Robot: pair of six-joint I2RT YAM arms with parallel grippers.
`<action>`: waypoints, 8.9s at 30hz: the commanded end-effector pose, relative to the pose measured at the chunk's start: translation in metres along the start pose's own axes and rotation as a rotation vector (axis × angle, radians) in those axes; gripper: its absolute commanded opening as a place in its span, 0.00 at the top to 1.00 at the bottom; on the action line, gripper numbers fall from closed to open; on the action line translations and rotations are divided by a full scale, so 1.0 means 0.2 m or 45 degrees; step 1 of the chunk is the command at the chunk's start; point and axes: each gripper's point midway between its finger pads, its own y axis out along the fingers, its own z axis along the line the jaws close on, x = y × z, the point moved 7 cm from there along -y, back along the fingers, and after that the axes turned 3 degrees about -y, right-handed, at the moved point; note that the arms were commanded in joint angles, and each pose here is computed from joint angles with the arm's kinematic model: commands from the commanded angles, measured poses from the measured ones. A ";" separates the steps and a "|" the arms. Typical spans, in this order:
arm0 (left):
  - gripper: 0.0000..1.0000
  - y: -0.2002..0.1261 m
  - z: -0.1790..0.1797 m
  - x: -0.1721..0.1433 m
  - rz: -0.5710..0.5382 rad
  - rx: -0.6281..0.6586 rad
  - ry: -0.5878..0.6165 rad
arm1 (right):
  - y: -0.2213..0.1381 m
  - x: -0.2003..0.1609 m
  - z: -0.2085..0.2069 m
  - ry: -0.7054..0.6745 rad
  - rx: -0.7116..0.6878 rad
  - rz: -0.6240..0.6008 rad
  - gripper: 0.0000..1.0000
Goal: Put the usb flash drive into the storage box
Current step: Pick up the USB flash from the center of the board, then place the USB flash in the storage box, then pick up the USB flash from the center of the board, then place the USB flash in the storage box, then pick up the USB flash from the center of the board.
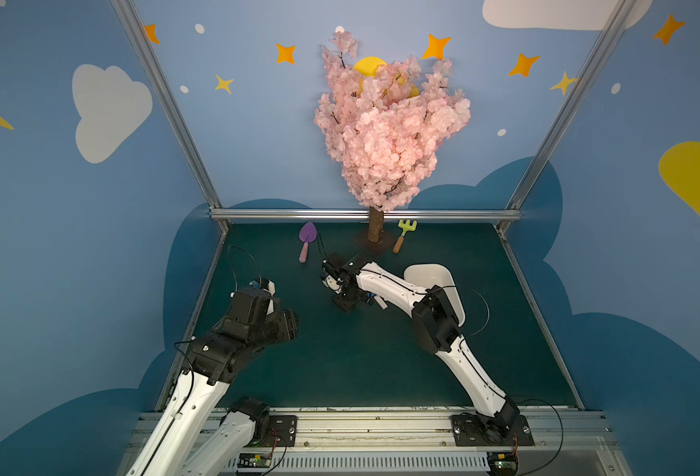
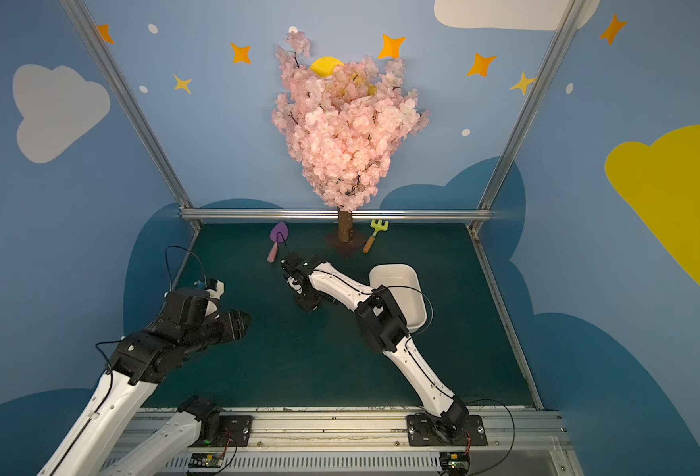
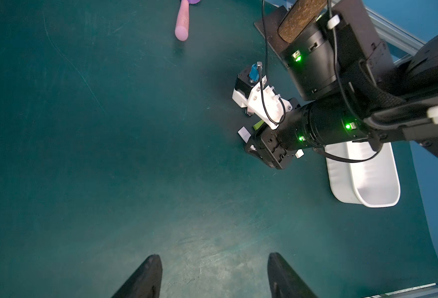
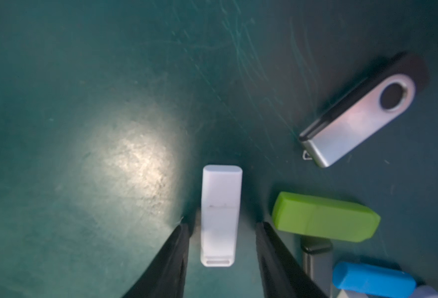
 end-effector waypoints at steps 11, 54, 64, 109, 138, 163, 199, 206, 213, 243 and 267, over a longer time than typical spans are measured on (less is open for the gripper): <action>0.32 0.00 -0.01 0.00 -0.001 -0.015 0.011 | 0.13 -0.04 0.04 0.009 0.007 0.082 0.66; 0.32 -0.02 0.00 -0.01 -0.020 -0.033 0.010 | -0.68 -0.83 -0.64 0.782 -0.158 -0.257 0.82; 0.32 -0.02 0.00 -0.01 -0.023 -0.040 0.011 | -0.49 -0.98 -0.82 0.953 -0.224 -0.138 0.80; 0.42 1.11 -0.45 0.24 0.571 0.157 0.038 | -0.80 -1.14 -0.45 0.887 -0.406 -0.804 0.50; 0.49 1.72 -0.50 0.36 0.746 0.317 0.185 | -0.79 -1.14 -0.47 0.899 -0.446 -0.734 0.49; 0.82 1.79 -0.46 0.35 0.731 0.480 0.281 | -0.80 -1.15 -0.46 0.901 -0.435 -0.741 0.49; 0.87 1.25 -1.63 0.05 0.711 -0.504 0.317 | -0.80 -1.51 -0.63 1.430 -0.695 -0.863 0.52; 0.82 1.36 -1.64 -0.02 0.723 -0.465 0.347 | -0.79 -1.49 -0.63 1.423 -0.665 -0.853 0.52; 0.64 1.44 -1.63 -0.05 0.749 -0.450 0.359 | -0.80 -1.48 -0.62 1.421 -0.633 -0.877 0.52; 0.44 -0.02 -0.23 0.05 0.109 -0.053 0.220 | -0.71 -0.71 -0.23 0.580 0.155 -0.606 0.53; 0.39 -0.19 -0.04 -0.06 -0.161 -0.090 0.175 | -0.14 -0.54 -0.29 0.470 0.007 -0.016 0.50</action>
